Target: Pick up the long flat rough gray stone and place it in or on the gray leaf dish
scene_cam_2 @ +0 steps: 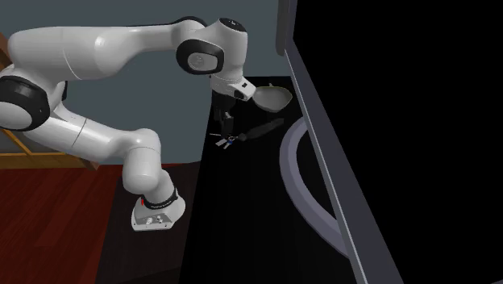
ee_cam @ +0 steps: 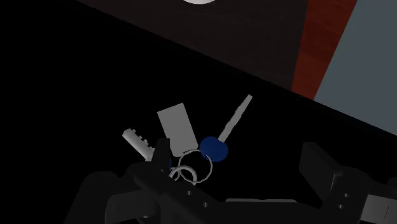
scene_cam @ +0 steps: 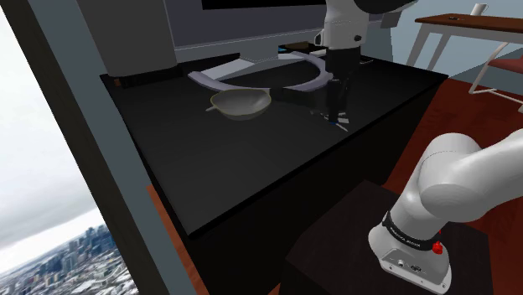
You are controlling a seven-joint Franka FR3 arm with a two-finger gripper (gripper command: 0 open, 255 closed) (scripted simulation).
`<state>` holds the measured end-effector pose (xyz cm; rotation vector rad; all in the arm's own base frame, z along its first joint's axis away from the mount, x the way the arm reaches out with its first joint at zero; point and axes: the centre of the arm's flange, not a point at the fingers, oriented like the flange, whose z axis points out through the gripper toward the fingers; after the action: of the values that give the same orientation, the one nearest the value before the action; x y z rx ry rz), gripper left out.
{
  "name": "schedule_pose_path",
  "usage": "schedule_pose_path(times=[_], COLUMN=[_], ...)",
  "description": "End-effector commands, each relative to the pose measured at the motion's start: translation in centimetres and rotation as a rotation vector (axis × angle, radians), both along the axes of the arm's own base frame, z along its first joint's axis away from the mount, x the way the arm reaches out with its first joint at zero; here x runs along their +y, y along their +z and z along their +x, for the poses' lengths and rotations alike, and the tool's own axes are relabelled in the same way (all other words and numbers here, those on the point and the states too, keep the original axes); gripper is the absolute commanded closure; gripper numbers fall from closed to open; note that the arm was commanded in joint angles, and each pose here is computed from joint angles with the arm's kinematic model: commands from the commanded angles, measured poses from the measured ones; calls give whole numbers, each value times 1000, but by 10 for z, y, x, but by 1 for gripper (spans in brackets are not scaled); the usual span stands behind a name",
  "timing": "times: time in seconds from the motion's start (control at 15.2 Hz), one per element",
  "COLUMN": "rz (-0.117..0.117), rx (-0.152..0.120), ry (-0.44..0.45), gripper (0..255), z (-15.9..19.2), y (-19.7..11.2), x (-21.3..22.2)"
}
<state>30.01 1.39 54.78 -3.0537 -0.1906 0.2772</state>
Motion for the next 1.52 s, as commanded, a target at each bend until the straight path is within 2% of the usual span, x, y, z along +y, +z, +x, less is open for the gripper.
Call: schedule_pose_path(times=[0.0,0.79,1.45], rz=[0,98,102], rx=[0,-109,-114], ry=[0,180,188], gripper=[0,0,0], z=[0,136,138], y=[0,25,-14], x=[0,-56,-53])
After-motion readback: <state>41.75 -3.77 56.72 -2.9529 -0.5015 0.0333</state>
